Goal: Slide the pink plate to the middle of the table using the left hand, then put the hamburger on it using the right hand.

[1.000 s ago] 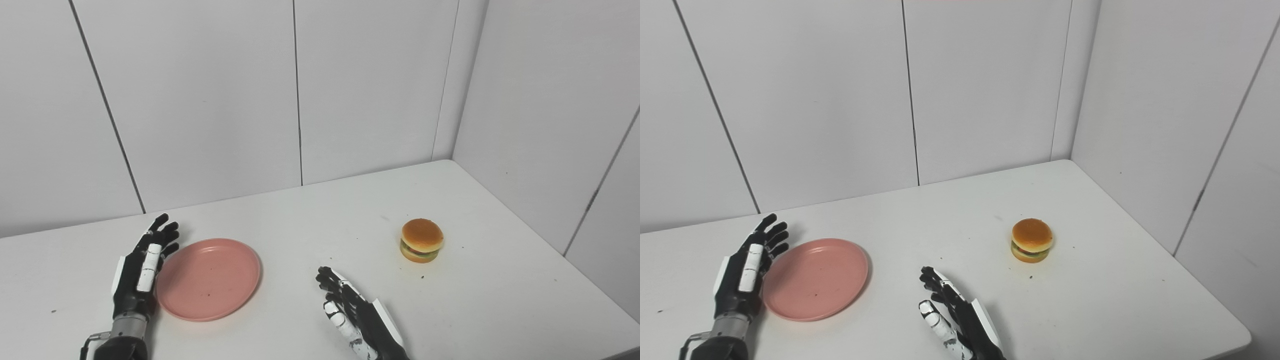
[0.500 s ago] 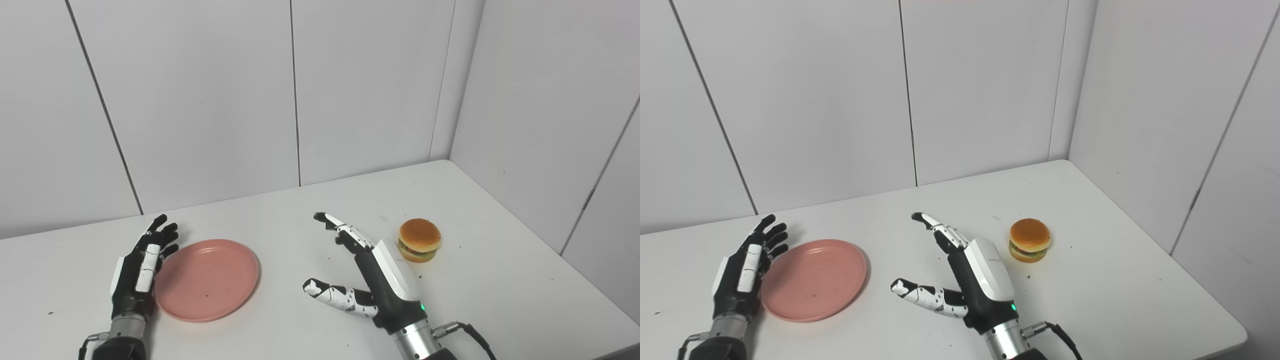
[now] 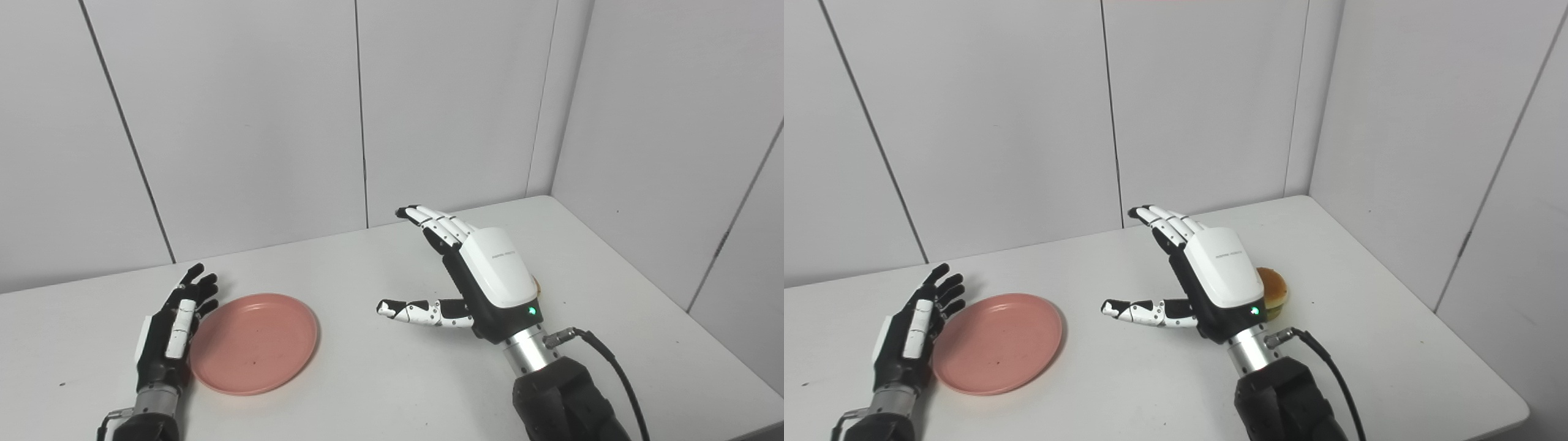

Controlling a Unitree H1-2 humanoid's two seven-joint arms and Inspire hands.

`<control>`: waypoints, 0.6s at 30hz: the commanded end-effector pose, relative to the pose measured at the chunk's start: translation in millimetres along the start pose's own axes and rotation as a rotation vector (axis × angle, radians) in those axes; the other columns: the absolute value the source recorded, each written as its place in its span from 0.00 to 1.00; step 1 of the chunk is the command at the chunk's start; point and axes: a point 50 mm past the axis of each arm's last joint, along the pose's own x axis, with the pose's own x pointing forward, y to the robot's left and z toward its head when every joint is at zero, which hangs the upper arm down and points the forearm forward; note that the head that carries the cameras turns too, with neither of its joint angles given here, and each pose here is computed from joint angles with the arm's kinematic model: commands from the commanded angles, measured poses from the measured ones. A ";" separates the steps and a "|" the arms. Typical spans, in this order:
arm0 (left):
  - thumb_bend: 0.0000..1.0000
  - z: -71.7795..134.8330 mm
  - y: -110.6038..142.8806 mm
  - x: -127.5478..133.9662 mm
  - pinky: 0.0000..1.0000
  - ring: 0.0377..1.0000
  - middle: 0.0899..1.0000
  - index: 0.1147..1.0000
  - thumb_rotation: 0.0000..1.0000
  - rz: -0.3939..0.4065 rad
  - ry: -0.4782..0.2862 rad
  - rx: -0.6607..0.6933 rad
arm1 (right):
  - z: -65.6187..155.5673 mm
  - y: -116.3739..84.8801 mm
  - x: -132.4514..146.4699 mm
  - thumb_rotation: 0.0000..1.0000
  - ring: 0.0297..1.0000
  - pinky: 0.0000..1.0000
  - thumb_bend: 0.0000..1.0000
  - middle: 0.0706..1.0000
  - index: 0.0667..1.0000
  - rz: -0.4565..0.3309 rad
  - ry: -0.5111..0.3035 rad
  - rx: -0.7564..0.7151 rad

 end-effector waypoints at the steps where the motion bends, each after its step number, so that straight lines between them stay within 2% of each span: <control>1: 0.92 -1.9 -5.3 0.8 0.82 0.85 0.81 0.82 0.84 -0.009 -0.003 -0.014 | -2.2 -15.1 16.2 0.93 0.79 0.71 0.77 0.83 0.80 -0.071 -0.021 -0.052; 9: 0.93 -0.3 -6.0 2.4 0.80 0.84 0.81 0.82 0.85 -0.015 -0.011 0.009 | -24.3 -19.8 32.4 0.94 0.79 0.76 0.79 0.80 0.78 -0.070 0.011 -0.191; 12: 0.93 1.0 -4.1 2.7 0.80 0.84 0.81 0.82 0.85 -0.017 -0.013 0.016 | -39.6 -14.8 32.4 0.95 0.77 0.76 0.78 0.79 0.76 -0.050 0.092 -0.280; 16: 0.94 1.1 -2.9 3.3 0.80 0.84 0.81 0.82 0.85 -0.019 -0.012 0.017 | -60.7 -6.6 29.7 0.90 0.76 0.72 0.78 0.76 0.74 -0.009 0.198 -0.337; 18: 0.93 1.1 -3.3 3.8 0.79 0.84 0.80 0.82 0.85 -0.020 -0.012 0.018 | -72.6 -1.7 27.3 0.91 0.75 0.71 0.79 0.75 0.73 0.017 0.235 -0.363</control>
